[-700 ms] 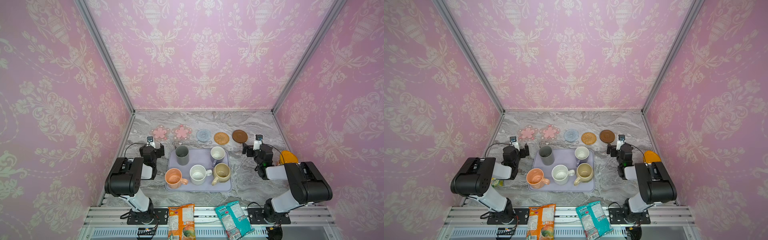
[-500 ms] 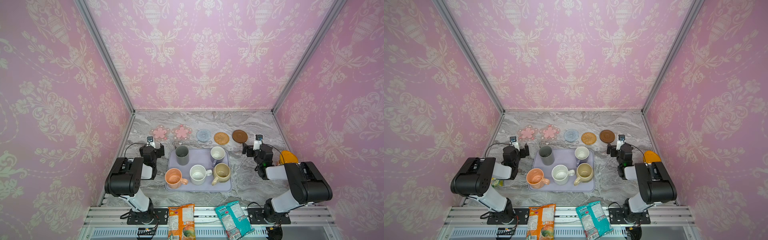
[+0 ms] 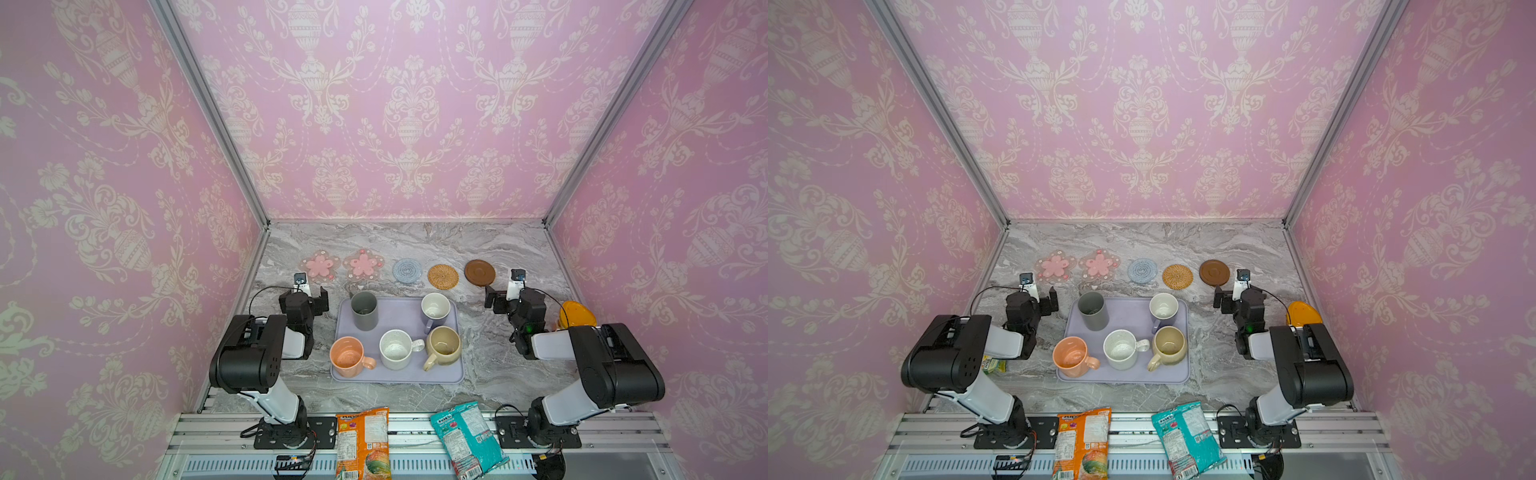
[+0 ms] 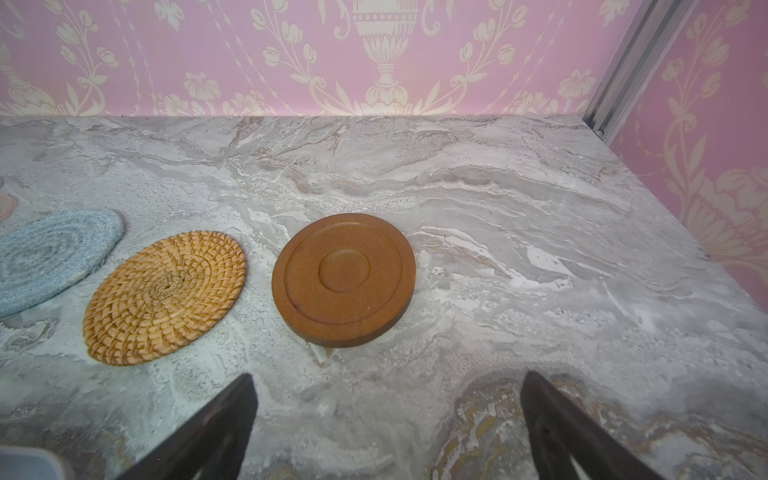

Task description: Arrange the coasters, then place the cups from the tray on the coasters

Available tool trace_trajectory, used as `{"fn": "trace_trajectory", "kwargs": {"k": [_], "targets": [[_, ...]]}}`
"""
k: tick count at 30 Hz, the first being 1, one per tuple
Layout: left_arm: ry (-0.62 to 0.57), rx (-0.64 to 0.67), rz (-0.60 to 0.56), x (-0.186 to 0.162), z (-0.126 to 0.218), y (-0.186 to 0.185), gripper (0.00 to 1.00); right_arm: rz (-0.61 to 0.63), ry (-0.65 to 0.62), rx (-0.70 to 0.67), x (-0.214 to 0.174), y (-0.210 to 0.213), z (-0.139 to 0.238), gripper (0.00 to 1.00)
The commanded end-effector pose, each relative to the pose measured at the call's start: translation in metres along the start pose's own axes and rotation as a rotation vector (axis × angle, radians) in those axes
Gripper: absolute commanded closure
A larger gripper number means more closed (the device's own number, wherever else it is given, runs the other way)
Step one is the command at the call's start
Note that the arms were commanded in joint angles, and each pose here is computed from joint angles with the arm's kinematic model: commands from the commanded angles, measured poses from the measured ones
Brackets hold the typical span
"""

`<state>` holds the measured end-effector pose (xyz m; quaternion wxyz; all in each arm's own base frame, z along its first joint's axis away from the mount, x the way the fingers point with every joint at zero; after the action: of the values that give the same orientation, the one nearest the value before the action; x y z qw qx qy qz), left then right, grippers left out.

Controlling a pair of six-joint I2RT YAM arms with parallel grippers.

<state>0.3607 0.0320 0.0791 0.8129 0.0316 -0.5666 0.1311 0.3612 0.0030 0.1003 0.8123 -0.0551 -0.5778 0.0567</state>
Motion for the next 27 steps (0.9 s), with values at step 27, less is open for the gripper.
{"fn": "trace_trajectory", "kwargs": {"k": [27], "targets": [[0.124,-0.09,-0.014,0.033,-0.001,-0.024,0.01,0.006,-0.002,0.059,0.015,0.006,-0.004,0.0]]}}
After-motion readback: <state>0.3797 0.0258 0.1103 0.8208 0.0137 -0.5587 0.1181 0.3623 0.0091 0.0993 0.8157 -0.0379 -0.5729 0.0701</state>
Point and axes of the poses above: each gripper's point midway between its finger pads, its own z axis back along the fingers, its own y axis along the line the jaws close on, x = y × z, the point moved 3 cm from there along z, back along the fingers, and after that the axes turned 10 degrees about z, right-handed, at the moved point
